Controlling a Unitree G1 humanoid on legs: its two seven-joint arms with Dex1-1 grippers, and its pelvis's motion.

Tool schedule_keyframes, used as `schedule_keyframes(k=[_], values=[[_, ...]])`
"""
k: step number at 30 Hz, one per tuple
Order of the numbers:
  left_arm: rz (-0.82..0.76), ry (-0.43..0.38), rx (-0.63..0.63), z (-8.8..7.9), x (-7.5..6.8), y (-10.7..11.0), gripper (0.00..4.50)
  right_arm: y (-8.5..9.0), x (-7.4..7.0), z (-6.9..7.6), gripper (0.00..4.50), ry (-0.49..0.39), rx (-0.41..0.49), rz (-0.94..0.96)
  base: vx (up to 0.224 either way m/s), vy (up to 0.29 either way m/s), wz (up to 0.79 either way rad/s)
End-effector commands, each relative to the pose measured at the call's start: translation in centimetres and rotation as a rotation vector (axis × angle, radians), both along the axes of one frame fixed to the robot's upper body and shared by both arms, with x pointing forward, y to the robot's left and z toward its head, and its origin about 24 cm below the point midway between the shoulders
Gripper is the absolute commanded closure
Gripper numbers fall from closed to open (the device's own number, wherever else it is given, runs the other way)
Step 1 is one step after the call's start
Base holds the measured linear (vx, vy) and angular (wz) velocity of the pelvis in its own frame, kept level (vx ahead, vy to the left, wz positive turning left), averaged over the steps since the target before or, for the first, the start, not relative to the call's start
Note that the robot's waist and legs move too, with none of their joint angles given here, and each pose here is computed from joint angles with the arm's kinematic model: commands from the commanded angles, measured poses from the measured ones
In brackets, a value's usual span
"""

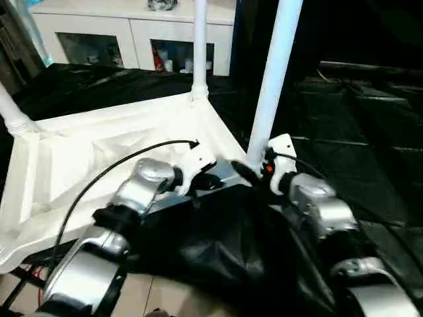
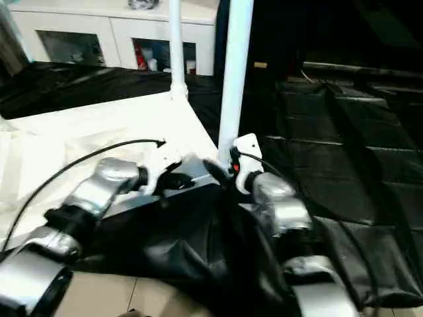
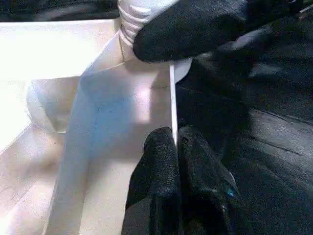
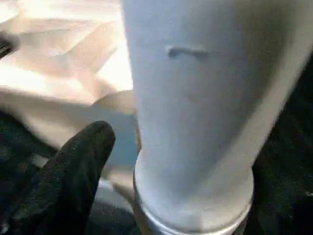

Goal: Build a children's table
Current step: Rotate leg to tighten

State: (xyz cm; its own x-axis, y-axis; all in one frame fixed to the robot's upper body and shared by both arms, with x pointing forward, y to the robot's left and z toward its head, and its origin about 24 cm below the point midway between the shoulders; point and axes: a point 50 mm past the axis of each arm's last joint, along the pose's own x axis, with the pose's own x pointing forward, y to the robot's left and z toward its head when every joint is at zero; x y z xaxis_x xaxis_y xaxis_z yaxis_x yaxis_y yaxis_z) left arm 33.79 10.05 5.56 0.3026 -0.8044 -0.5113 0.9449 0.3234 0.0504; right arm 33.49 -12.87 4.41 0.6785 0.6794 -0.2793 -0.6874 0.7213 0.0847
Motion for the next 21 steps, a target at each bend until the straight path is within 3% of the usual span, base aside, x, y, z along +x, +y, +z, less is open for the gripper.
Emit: schedule_keyframes(k=[1,6,10,15,21], values=[[-0.143,-0.063,-0.065,1.5,-0.5,-1.8,4.50,2.3,-1.2,0.0,0.28,0.023,0.021,0.214,0.000,0.000,0.00],[-0.288,0.000,-0.032,1.2,-1.9,0.3,4.50,0.3,-2.9,0.9,0.28,0.018,-0.016,0.438,0.000,0.000,0.00],[-0.315,0.012,-0.012,1.2,-2.2,1.3,4.50,-0.6,-3.8,1.1,0.28,0.029,-0.054,0.529,0.000,0.000,0.00],[-0.339,0.028,0.005,1.3,-2.5,2.3,4.50,-1.4,-4.4,1.5,0.28,0.046,-0.064,0.581,0.000,0.000,0.00],[-0.367,0.054,0.010,1.3,-3.0,2.9,4.50,-1.6,-4.7,1.4,0.68,0.077,-0.072,0.609,0.000,0.000,0.00]])
